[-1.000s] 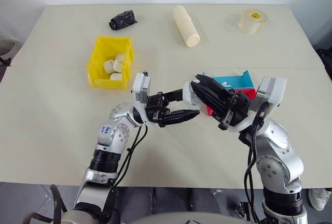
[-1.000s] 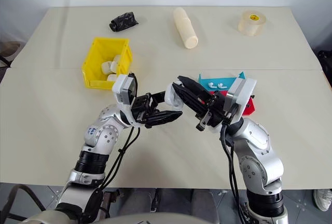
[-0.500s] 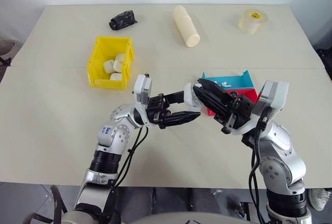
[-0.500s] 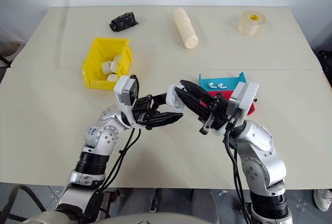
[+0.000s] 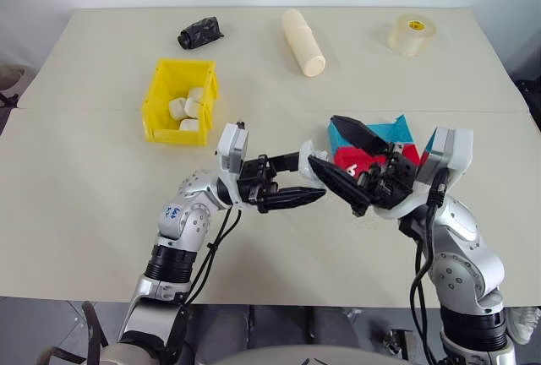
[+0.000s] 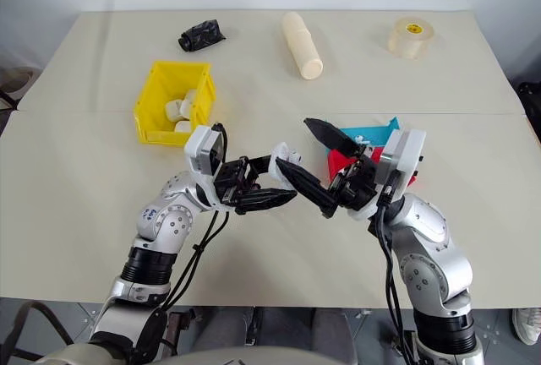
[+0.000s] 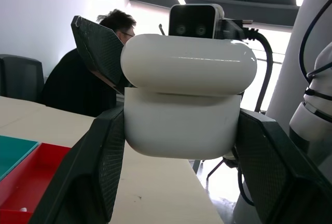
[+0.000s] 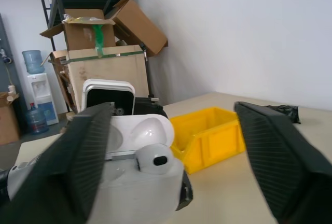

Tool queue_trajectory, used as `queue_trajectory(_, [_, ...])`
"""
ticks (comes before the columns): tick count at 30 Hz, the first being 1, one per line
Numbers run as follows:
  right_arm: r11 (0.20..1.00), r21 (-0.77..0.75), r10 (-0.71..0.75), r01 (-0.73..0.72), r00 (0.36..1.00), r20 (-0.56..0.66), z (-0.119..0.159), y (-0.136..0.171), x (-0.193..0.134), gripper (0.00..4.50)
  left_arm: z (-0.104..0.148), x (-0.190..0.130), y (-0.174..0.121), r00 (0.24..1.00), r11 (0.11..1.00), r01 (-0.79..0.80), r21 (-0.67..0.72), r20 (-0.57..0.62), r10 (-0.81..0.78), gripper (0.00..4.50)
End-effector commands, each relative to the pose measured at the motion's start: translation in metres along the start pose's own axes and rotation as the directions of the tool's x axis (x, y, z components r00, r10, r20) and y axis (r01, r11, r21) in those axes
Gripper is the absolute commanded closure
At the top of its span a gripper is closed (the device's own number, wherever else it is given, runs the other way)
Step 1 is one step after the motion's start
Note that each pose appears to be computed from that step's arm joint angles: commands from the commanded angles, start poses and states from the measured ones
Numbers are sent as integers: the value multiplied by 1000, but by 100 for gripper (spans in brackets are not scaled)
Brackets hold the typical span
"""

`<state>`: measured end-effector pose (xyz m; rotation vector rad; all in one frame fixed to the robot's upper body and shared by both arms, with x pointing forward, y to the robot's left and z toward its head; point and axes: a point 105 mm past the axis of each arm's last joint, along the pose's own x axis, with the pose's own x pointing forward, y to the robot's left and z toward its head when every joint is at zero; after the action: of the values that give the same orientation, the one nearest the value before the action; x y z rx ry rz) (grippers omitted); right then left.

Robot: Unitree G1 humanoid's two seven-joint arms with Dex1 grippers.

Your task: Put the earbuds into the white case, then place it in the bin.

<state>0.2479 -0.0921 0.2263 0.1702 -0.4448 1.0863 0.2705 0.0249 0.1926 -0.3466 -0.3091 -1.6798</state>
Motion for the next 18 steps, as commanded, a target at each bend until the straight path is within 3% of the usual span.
queue_trajectory(1, [1000, -1, 15, -15, 1000, -17, 4, 2, -2, 0, 12, 5, -7, 999, 997, 29, 69, 34, -31, 170])
queue_trajectory(5, [998, -57, -10, 6, 998, -68, 18, -8, -19, 0, -1, -11, -7, 1000, 996, -5, 94, -28, 7, 170])
queue_trajectory(10, [985, -164, -93, 54, 966, -242, 21, -31, -64, 0, -15, -35, -8, 991, 982, -38, 184, -117, 60, 170])
queue_trajectory(15, [938, -337, -242, 79, 847, -474, 14, -67, -132, 0, -19, -44, -8, 982, 956, -94, 278, -132, 135, 170])
queue_trajectory(18, [921, -377, -304, 102, 794, -526, 13, -84, -160, 0, -19, -42, -13, 982, 949, -117, 292, -108, 155, 170])
